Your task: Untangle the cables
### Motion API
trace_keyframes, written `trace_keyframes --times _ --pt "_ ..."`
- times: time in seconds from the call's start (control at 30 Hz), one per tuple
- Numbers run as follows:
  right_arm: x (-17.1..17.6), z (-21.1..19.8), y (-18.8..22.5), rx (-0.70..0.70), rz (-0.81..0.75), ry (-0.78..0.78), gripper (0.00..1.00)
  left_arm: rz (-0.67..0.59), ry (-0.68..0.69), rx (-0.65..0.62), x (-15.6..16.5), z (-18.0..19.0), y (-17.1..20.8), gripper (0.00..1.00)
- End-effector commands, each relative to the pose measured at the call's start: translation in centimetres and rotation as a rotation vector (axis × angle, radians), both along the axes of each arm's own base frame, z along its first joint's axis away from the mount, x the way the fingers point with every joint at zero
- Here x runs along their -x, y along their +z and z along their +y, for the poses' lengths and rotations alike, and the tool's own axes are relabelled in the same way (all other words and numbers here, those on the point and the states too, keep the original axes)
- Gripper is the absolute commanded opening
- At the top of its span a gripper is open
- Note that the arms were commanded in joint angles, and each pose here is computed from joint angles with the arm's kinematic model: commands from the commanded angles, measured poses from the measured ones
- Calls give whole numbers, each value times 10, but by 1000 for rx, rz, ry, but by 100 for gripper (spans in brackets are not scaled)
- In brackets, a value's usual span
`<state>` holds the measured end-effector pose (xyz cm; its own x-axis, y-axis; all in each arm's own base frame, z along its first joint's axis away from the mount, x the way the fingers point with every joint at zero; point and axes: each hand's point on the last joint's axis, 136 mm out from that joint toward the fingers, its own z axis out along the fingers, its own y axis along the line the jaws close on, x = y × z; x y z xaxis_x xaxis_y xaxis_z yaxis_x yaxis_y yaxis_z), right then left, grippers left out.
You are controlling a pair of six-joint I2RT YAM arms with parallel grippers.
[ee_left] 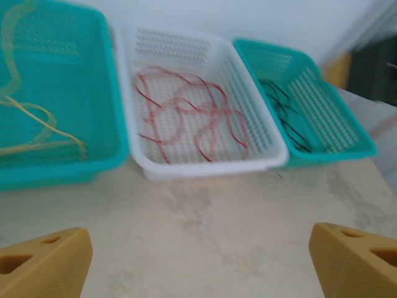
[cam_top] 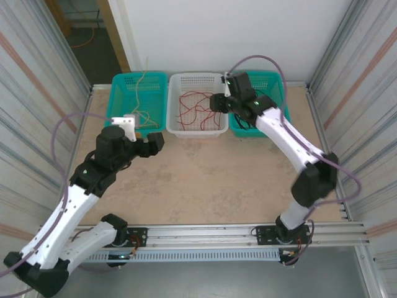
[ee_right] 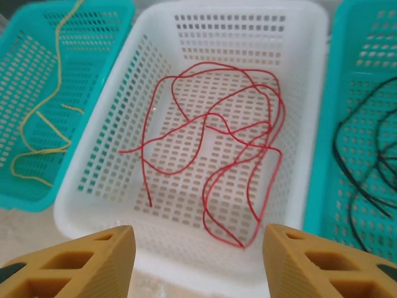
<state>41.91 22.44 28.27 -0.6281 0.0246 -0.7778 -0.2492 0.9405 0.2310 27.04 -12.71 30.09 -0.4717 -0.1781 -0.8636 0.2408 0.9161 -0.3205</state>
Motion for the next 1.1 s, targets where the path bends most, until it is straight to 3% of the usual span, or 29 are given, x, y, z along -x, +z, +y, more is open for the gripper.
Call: trace_keyframes --times 0.0,0.1,0.13,0.2,0.3,0.43,0.5,0.57,0.7,0.83,0.93,1.07 --pt "23 -39 47 -62 -211 -132 68 -115 294 -147 -9 61 4 95" --pt "52 -79 40 -15 -288 -224 92 -114 543 -274 -11 106 -24 98" --pt "62 -89 36 -9 -310 -234 99 -119 532 -359 -13 108 -40 99" --pt "75 -104 21 27 -320 -244 99 -142 529 -498 -17 113 -64 99" --pt "87 -134 -18 79 -249 -344 99 -194 618 -569 -22 131 -87 99" --pt "92 -167 -71 246 -187 -441 99 -93 726 -550 -24 164 -124 99" --pt "95 -204 -90 343 -160 -618 99 -46 745 -536 -28 178 -143 99" --pt "102 -237 -106 349 -144 -774 99 -15 770 -535 -33 189 -156 99" --pt "114 -277 -126 303 -197 -900 99 -43 743 -475 -48 194 -172 99" --pt "107 -295 -143 397 -230 -903 99 -117 690 -460 -63 188 -169 99" --pt "87 -296 -162 392 -254 -854 99 -121 635 -470 -80 181 -169 99" --pt "58 -258 -165 262 -360 -593 99 -62 502 -489 -97 164 -179 99"
